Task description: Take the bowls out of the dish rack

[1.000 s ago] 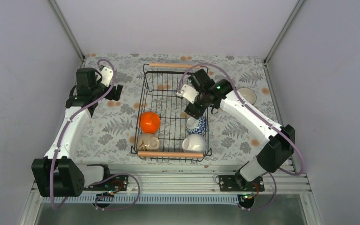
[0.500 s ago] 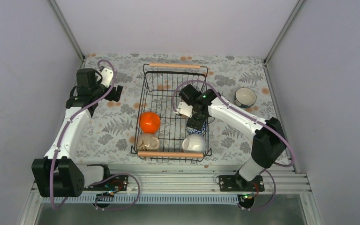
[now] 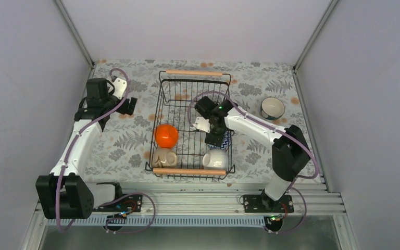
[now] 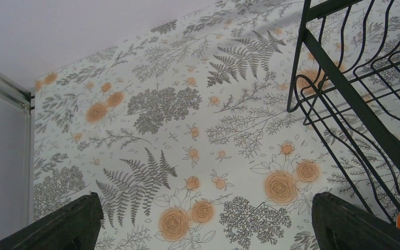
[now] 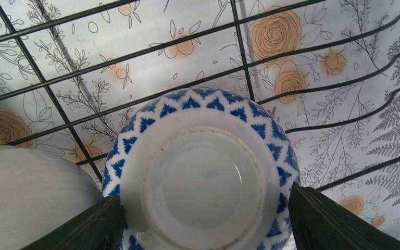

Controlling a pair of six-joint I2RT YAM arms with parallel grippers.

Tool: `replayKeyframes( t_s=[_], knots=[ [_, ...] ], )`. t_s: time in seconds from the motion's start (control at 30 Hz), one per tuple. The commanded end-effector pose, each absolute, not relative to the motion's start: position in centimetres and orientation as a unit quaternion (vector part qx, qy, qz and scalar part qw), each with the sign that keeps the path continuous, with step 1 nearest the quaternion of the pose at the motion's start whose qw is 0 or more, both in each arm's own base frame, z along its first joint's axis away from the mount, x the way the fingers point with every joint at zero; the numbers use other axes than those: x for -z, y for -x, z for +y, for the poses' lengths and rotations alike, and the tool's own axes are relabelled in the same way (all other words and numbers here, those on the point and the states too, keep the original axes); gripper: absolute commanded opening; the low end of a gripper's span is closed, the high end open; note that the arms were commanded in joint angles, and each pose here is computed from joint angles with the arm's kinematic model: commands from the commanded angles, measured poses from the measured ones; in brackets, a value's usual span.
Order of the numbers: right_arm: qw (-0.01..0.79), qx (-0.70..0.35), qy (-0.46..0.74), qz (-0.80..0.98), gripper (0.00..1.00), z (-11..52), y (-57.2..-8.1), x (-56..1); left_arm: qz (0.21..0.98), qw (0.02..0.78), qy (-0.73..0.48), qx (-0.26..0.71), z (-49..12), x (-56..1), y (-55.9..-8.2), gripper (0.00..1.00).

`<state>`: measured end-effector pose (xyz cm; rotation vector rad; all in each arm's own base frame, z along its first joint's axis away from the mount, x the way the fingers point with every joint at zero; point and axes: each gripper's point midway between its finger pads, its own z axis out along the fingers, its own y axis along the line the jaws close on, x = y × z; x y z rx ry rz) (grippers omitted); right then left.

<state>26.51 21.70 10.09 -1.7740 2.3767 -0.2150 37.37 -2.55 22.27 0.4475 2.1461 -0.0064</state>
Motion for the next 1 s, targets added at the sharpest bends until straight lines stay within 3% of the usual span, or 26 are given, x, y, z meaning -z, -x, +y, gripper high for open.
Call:
replayKeyframes(
  t_s=[0.0, 0.5, 0.63, 0.7, 0.97],
  knots=[
    [0.087, 0.074, 0.602, 0.790, 0.76, 22.6, -27.1, -9.5, 0.866, 0.464, -0.185, -0.005, -2.3, -22.3, -37.3, 1.00],
    [0.057, 0.075, 0.596, 0.798, 0.32, 22.4, -26.8, -9.1, 0.865, 0.464, -0.189, -0.005, -2.4, -22.3, -37.3, 1.00],
    [0.050, 0.073, 0.594, 0.800, 0.27, 22.2, -26.5, -9.0, 0.865, 0.464, -0.191, -0.003, -2.5, -22.3, -37.3, 1.00],
    [0.051, 0.074, 0.593, 0.800, 0.20, 22.2, -26.6, -9.1, 0.865, 0.464, -0.191, -0.004, -2.4, -22.4, -37.2, 1.00],
    [0.106, 0.079, 0.580, 0.804, 0.09, 23.8, -28.8, -11.6, 0.862, 0.468, -0.193, -0.005, -2.5, -23.0, -37.3, 1.00]
  ],
)
